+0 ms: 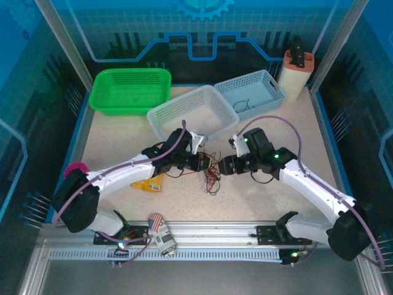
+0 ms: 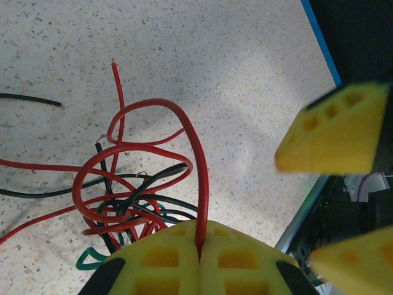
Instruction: Untangle the cables
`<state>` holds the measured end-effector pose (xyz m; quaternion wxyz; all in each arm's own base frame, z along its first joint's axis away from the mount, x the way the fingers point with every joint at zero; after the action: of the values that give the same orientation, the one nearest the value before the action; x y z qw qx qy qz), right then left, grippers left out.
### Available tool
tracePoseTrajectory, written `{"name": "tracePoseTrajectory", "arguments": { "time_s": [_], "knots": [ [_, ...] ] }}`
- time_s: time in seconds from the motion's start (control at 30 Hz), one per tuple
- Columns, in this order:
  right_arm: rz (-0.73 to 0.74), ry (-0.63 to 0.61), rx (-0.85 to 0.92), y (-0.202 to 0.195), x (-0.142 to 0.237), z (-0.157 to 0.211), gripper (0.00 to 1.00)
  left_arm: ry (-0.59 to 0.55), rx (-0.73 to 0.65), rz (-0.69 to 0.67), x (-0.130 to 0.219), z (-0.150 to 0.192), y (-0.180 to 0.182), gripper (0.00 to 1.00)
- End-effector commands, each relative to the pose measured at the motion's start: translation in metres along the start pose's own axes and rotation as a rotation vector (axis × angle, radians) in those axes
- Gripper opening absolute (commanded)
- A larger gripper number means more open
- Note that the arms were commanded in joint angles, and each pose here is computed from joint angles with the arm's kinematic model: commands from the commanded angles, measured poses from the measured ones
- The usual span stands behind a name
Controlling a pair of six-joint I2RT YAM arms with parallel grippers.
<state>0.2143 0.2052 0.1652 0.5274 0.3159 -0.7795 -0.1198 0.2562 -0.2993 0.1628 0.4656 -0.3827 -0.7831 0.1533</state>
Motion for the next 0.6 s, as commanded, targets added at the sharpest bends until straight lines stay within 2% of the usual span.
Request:
{"name": "tracePoseTrajectory", "arguments": {
  "time_s": [0.0,0.23,0.4,0.57],
  "knots": [
    [0.054,0.066,-0.051,-0.008,-0.015,0.017,0.59,-0.048,-0.014,0.027,0.004,-0.017,-0.010,0.00],
    [0.113,0.115,-0.050,-0.016,-0.036,0.018,0.51,-0.049,-0.017,0.026,0.006,-0.016,-0.011,0.00],
    [0.115,0.130,-0.053,-0.019,-0.049,0.016,0.40,-0.044,-0.017,0.027,0.006,-0.017,-0.011,0.00],
    [0.110,0.122,-0.057,-0.020,-0.062,0.011,0.36,-0.046,-0.019,0.025,0.007,-0.017,-0.012,0.00]
  ]
}}
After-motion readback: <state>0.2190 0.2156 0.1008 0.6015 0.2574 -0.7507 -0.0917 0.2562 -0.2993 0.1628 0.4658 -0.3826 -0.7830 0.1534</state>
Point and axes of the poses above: each hand's point on the last joint's axis, 136 mm out from that joint toward the fingers, its own x axis back along the fingers, its own y axis along the line the jaws close on, z = x × y, the point moved 2 cm from there along x, back along the fingers, and after that the axes turned 1 degree about -x, right-handed, at the moved point
